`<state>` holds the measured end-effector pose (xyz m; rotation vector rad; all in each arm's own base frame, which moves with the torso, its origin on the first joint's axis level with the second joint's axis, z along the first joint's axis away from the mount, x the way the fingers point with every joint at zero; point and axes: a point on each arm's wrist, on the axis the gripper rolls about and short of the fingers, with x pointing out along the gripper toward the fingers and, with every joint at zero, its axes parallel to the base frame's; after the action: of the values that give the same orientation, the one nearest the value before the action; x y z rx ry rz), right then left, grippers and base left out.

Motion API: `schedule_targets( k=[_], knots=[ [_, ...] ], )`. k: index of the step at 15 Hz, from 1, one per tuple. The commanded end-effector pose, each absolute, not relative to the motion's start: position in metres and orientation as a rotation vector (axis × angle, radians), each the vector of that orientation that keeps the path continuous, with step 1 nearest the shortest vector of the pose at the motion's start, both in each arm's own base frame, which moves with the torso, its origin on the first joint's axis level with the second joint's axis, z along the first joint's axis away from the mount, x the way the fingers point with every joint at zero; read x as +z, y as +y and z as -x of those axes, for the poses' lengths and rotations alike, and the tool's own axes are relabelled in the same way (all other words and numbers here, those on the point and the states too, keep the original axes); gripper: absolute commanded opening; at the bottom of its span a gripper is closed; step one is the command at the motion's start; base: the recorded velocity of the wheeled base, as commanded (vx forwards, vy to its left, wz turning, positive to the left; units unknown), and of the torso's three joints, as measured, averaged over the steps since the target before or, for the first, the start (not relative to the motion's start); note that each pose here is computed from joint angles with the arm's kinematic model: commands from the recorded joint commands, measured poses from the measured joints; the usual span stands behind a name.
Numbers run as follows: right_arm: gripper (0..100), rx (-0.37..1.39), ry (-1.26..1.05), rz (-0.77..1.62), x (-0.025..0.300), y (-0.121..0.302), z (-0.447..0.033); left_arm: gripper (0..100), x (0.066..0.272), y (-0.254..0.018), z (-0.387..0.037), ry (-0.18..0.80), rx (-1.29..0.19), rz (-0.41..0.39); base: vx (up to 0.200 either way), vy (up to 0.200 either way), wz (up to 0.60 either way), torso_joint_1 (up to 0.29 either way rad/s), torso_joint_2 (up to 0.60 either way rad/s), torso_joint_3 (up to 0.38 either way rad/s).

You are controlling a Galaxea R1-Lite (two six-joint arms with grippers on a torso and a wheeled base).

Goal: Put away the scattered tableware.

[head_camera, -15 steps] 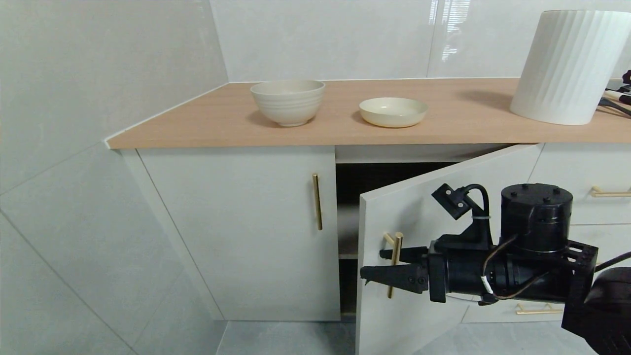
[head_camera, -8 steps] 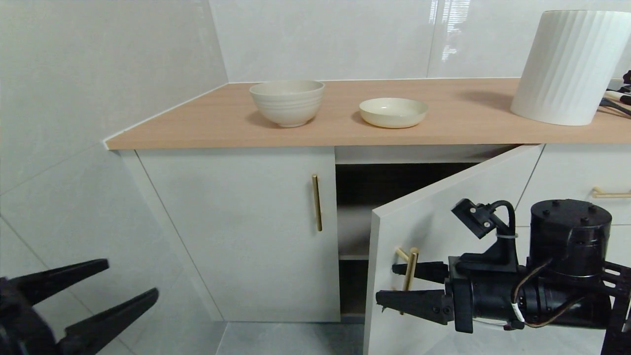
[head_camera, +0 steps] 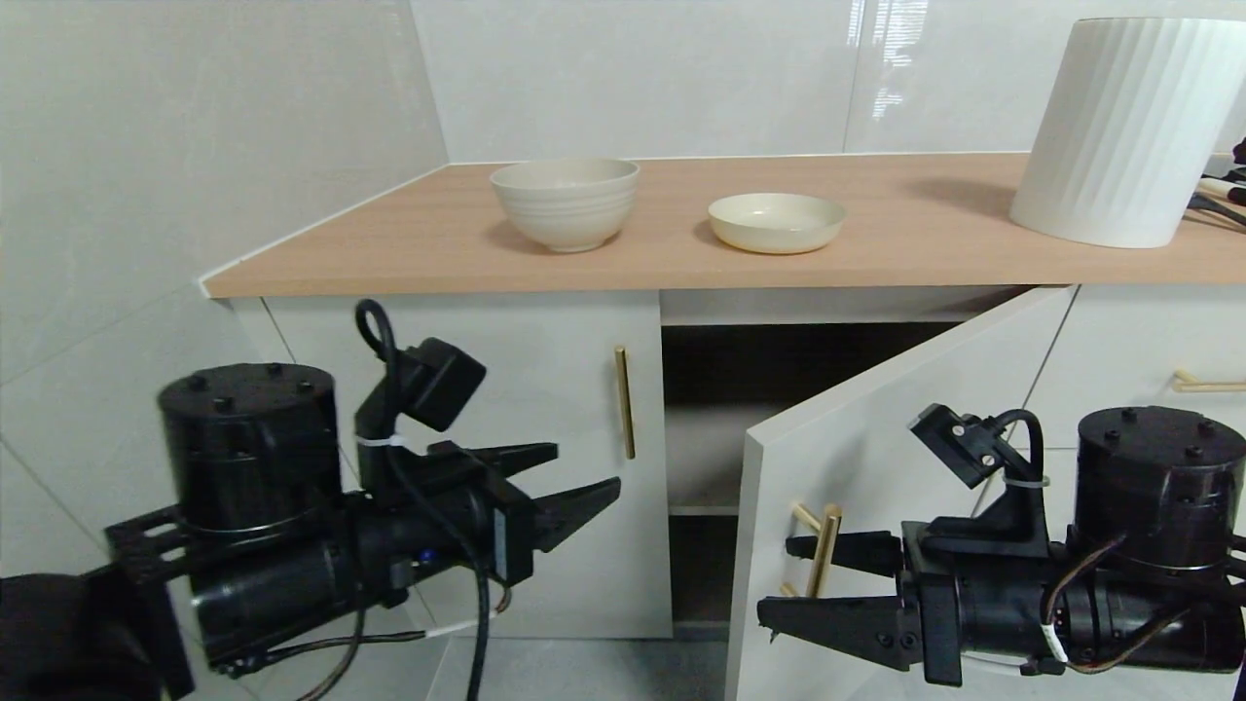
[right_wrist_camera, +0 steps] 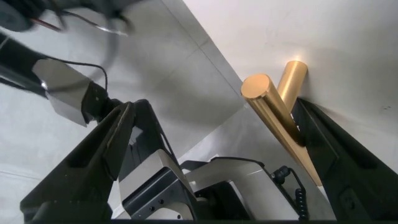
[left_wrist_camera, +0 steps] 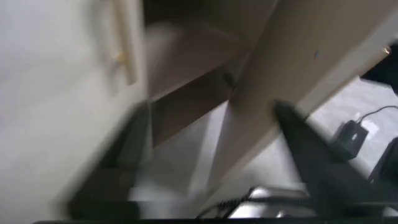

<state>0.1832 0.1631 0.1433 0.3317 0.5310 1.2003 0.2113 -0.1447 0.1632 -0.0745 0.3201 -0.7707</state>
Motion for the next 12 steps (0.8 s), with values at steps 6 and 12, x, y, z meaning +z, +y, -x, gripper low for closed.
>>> schedule_targets(
  k=[6,12],
  knots=[
    [100,1.189,0.538,-0.333,0.142,0.162,-0.184,0,0.144,-0.185,-0.234,0.408,-0.852,0.149,0.000,0.000,0.00,0.000,0.00,0.000],
    [100,1.186,0.544,-0.331,0.140,0.162,-0.185,0,0.139,-0.226,-0.257,0.405,-0.947,0.150,0.000,0.000,0.00,0.000,0.00,0.000]
  ],
)
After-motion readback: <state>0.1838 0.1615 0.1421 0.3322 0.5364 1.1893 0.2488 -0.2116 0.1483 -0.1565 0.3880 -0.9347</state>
